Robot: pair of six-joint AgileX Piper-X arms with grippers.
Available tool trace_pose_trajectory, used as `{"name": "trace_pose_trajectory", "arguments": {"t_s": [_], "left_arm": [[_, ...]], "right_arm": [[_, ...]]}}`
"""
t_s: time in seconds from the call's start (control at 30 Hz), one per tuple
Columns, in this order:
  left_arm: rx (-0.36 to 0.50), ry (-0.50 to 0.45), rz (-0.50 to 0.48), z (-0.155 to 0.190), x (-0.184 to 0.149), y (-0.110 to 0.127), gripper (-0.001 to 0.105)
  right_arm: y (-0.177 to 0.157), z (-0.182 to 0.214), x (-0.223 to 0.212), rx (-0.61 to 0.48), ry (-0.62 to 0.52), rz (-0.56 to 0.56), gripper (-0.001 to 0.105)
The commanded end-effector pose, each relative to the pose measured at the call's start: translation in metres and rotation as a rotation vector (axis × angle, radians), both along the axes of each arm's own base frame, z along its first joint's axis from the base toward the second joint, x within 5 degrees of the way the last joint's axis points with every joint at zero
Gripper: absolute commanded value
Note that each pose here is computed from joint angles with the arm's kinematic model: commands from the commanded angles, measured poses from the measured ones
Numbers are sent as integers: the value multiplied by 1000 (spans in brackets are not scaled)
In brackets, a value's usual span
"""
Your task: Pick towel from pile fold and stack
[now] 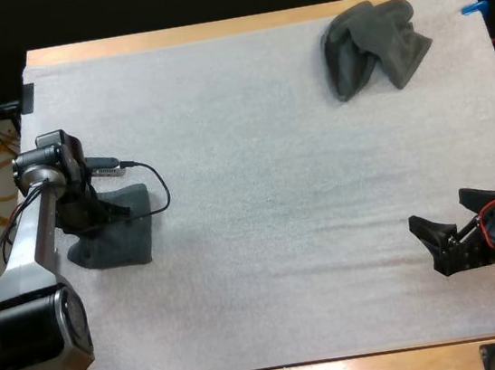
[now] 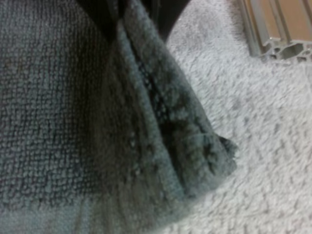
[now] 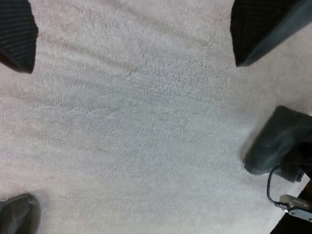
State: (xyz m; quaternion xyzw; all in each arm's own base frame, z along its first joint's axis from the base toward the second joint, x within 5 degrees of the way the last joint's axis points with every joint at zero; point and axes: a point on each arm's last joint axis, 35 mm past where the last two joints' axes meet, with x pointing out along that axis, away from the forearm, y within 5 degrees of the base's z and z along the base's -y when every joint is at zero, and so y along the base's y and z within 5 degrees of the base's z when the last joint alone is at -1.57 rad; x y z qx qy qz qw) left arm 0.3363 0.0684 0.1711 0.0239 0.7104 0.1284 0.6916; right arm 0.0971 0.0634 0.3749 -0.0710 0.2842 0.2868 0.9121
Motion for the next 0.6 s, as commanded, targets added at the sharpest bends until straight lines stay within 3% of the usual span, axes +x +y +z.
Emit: {"name": "trace_pose_trajectory", "arguments": {"t_s": [0.0,0.2,0.3,0.47,0.57], "left_arm": [[16,-6,-5,6,-1,0,3],[27,-1,-14,6,-1,1,30],[98,12,-22,8,-1,3,40],[269,3,-29,22,-2,8,42],[269,-60,-21,42,-3,8,42]], "right_arm": [[0,4,-1,13,-31,4,78],[0,5,0,21,-40,7,78],[0,5,0,21,-40,7,78],[0,5,0,21,-40,7,78],[0,5,0,21,-40,7,78]]}}
